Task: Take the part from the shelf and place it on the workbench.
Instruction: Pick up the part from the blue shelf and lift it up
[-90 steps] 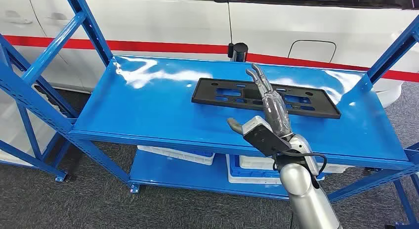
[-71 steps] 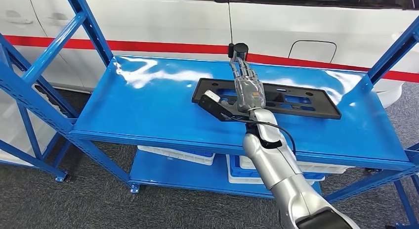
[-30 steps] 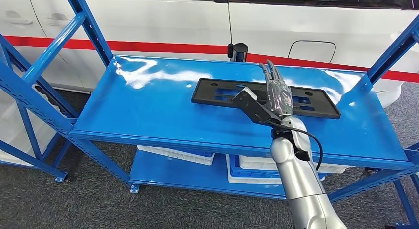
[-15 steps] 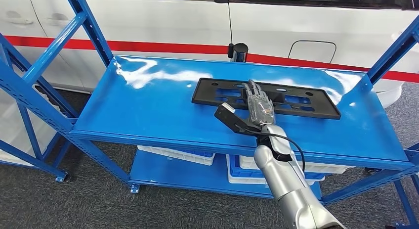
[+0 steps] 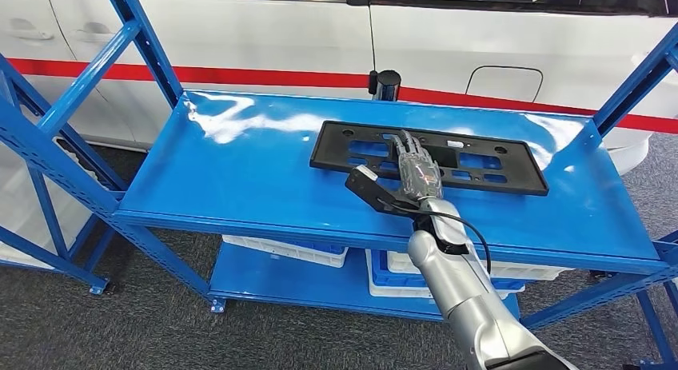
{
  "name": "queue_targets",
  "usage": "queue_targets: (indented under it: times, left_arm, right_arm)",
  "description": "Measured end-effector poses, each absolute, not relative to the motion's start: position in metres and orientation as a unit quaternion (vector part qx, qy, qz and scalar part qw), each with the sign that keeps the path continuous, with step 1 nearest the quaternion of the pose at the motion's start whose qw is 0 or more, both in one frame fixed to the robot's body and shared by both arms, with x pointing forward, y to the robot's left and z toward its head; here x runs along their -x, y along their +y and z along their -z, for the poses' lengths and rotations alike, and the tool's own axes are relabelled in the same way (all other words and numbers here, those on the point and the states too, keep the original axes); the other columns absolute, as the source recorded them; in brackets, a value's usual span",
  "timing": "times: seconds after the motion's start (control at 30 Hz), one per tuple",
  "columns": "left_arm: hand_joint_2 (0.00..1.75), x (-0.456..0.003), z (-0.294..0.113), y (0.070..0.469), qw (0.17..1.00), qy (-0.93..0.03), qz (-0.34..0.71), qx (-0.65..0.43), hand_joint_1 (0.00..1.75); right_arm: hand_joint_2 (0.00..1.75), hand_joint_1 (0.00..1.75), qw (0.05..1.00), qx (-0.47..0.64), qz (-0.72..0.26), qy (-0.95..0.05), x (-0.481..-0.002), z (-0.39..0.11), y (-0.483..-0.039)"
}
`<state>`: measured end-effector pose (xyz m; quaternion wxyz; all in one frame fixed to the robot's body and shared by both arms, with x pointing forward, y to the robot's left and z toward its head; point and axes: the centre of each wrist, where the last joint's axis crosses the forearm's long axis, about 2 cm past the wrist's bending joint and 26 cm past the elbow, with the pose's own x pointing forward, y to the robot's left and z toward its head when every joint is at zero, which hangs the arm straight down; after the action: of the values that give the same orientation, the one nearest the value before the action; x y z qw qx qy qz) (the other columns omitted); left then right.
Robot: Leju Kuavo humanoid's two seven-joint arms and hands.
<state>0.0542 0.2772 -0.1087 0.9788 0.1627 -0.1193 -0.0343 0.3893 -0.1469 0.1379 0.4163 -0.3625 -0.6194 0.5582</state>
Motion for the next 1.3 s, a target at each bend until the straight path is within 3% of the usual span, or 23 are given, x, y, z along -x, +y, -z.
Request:
queue_targets:
  times: [0.17,0.3,0.43,0.7,0.9,1.13,1.3]
  left_arm:
    - [0.0,-0.054,0.109,0.278,0.979,-0.118,0.038,-0.164,0.0]
    - [0.0,-0.054,0.109,0.277,0.978,-0.119,0.042,-0.165,0.0]
    - [0.0,-0.054,0.109,0.277,0.978,-0.12,0.047,-0.165,0.0]
    - [0.0,-0.054,0.109,0.277,0.976,-0.13,0.059,-0.166,0.0]
    - [0.0,-0.054,0.109,0.278,0.972,-0.156,0.046,-0.168,0.0]
    - [0.0,-0.053,0.109,0.281,0.949,-0.256,-0.011,-0.182,0.0]
    - [0.0,-0.054,0.109,0.282,0.929,-0.325,-0.039,-0.171,0.0]
  right_arm:
    - [1.75,0.0,0.362,0.459,-0.561,-0.587,-0.394,-0.139,-0.149]
    - [1.75,1.53,0.324,0.525,-0.552,-0.561,-0.395,-0.137,-0.151]
    - [1.75,1.53,0.314,0.548,-0.546,-0.55,-0.395,-0.133,-0.155]
    - [1.75,1.75,0.301,0.572,-0.53,-0.549,-0.393,-0.128,-0.162]
    - [1.75,1.75,0.286,0.568,-0.527,-0.564,-0.393,-0.129,-0.165]
    - [1.75,1.75,0.271,0.531,-0.479,-0.644,-0.393,-0.152,-0.164]
    - [1.75,1.75,0.274,0.497,-0.391,-0.724,-0.384,-0.188,-0.166]
